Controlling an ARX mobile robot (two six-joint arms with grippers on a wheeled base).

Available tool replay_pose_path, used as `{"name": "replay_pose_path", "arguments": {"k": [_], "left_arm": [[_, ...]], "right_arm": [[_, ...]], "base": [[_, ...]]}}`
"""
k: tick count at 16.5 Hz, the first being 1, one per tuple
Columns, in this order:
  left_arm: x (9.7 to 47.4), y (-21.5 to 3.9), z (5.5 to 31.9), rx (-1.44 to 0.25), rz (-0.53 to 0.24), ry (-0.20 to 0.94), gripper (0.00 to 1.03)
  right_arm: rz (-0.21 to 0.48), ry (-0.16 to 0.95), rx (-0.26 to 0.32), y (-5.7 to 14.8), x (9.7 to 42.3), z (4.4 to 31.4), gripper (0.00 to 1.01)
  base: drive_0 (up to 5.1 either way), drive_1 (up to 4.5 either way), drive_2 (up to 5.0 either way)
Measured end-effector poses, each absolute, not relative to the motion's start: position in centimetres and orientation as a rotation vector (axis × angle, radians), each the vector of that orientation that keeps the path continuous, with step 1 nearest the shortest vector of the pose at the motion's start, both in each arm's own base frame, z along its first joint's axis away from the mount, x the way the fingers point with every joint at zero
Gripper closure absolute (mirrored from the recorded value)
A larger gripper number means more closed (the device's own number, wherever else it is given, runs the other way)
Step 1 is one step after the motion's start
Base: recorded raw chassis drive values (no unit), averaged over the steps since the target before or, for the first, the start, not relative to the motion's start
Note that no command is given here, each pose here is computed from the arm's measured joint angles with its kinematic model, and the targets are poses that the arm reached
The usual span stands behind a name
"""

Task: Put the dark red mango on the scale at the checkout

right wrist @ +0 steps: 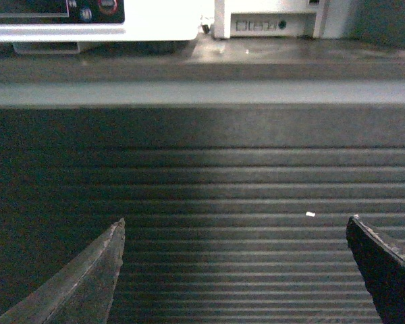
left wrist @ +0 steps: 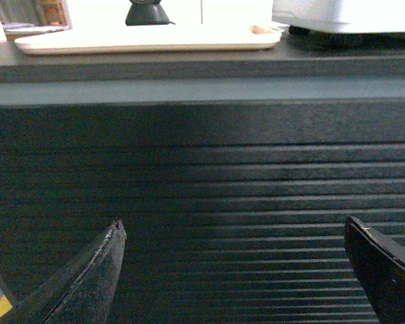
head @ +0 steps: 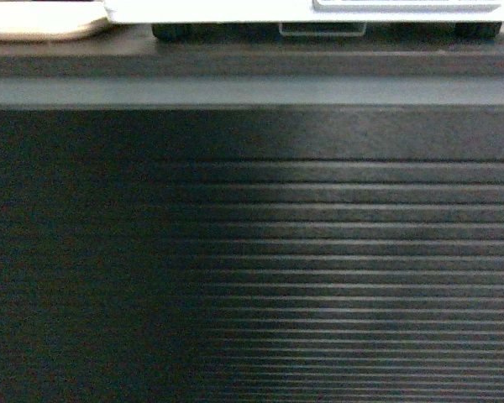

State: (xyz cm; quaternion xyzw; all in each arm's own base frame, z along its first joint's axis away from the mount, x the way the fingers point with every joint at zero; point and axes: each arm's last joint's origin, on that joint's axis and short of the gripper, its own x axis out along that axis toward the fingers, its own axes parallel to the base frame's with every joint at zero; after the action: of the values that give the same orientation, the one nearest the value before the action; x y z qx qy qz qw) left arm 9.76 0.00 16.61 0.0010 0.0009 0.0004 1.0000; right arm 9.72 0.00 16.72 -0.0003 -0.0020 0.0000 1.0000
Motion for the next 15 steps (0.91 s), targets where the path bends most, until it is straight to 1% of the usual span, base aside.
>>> {"name": "replay_pose_path", "arguments": {"k": [15], "left_arm": [[9.76,0.0,16.58,0.002,0.0,0.004,0.05]], "right_arm": [[0.0,-0.002,-0.001,0.0,9.72,16.71,0.03]], "base": [[0.0,0.0,0.0]]}}
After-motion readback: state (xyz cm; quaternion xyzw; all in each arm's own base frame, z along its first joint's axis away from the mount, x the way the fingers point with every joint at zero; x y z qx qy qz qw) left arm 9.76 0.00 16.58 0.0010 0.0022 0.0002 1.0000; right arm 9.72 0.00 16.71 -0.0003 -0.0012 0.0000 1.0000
